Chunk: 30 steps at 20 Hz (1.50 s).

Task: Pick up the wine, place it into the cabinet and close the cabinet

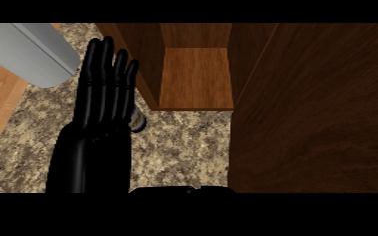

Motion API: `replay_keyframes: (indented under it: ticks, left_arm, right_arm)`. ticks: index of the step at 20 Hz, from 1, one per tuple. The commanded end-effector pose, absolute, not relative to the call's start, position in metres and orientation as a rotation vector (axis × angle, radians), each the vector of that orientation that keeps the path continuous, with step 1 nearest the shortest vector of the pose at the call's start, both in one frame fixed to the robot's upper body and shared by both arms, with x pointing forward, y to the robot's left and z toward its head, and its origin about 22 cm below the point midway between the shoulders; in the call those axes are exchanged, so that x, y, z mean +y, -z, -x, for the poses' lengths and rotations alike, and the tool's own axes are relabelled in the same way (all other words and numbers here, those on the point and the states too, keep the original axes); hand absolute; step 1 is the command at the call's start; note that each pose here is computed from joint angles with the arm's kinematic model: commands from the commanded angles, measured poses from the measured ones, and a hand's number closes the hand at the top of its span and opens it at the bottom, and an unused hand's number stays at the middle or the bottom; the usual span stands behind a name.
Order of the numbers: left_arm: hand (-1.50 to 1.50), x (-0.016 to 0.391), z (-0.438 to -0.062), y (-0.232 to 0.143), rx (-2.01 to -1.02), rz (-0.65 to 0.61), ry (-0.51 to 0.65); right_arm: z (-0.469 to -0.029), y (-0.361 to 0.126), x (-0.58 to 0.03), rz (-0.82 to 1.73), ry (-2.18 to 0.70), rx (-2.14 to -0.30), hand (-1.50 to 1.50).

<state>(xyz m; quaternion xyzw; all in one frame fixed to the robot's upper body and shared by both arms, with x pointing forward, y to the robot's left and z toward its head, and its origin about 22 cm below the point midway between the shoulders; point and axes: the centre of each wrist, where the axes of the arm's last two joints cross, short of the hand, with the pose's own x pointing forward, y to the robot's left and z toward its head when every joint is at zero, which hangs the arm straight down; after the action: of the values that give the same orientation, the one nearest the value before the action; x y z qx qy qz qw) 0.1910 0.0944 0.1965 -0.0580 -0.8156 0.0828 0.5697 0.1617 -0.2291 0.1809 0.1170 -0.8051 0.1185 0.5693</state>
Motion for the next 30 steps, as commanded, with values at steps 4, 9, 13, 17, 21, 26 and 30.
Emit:
replay_keyframes:
  ticks: [4, 9, 13, 17, 21, 26, 30]
  left_arm:
    - [-1.5, 0.127, -0.177, -0.21, -1.912, 0.074, -0.227]
    - [-1.5, 0.153, -0.178, -0.201, -1.909, 0.026, -0.252]
    - [-1.5, 0.161, -0.19, -0.191, -1.889, -0.028, -0.283]
    - [-1.5, 0.18, -0.199, -0.191, -1.853, -0.026, -0.294]
    - [-1.5, 0.188, -0.2, -0.166, -1.796, -0.01, -0.315]
    - [-1.5, 0.206, -0.211, -0.146, -1.74, 0.012, -0.329]
    - [-1.5, 0.2, -0.229, -0.125, -1.706, 0.037, -0.292]
  right_arm:
    - [-0.143, -0.201, -0.242, -0.267, -0.266, -1.937, -1.5]
    - [-0.138, -0.201, -0.237, -0.259, -0.295, -1.931, -1.5]
    - [-0.129, -0.207, -0.239, -0.252, -0.301, -1.949, -1.5]
    - [-0.126, -0.193, -0.244, -0.266, -0.278, -1.947, -1.5]
    - [-0.122, -0.213, -0.234, -0.289, -0.291, -1.943, -1.5]
    - [-0.132, -0.215, -0.238, -0.272, -0.311, -1.953, -1.5]
    - [-0.131, -0.209, -0.227, -0.275, -0.308, -1.922, -1.5]
